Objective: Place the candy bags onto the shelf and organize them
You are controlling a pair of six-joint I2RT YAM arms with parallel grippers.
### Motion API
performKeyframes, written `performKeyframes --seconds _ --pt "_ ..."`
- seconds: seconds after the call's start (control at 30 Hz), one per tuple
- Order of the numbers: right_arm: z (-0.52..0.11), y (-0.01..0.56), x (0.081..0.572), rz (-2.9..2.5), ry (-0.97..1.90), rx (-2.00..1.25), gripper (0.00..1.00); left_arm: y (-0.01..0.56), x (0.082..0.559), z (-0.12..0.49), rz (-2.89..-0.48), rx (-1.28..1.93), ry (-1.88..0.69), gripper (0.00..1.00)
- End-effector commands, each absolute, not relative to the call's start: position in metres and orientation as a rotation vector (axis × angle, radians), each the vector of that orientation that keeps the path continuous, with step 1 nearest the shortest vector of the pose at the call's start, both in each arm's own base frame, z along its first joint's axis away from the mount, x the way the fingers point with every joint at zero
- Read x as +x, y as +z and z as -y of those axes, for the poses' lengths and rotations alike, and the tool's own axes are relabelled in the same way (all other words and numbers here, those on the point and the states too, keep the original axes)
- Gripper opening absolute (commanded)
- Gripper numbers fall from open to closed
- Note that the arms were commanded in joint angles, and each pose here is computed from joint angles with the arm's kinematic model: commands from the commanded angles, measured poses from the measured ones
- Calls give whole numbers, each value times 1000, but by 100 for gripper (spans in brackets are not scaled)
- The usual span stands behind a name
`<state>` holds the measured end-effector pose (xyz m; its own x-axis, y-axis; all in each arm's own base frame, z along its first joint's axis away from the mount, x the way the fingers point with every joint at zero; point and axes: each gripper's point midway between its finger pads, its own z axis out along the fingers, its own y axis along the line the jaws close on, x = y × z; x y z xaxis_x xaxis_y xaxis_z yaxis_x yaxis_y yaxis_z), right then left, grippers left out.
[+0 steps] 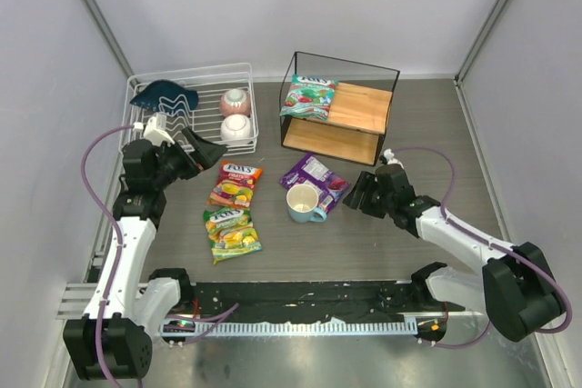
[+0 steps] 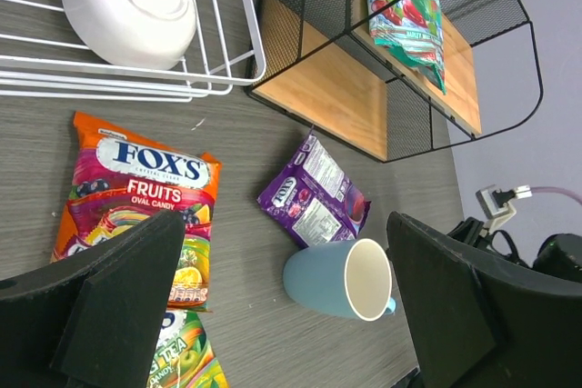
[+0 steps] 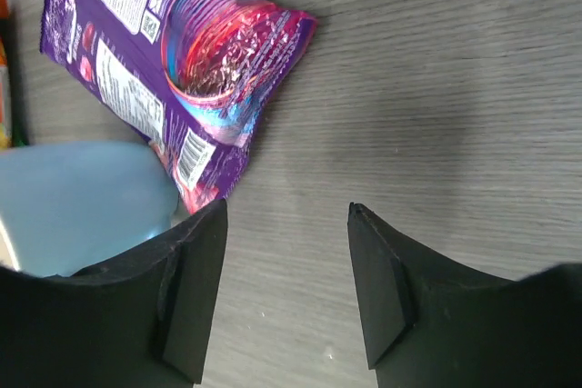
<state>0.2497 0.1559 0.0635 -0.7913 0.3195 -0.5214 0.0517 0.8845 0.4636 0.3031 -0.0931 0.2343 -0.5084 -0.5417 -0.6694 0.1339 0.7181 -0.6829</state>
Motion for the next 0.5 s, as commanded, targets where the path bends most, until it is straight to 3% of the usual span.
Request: performKeyframes --seconds 0.0,0.47 --pt "-167 92 292 -2110 760 502 62 240 305 96 -1909 -292 -894 100" --pt "-152 71 320 -1979 717 743 61 240 305 96 -1901 -300 -919 100"
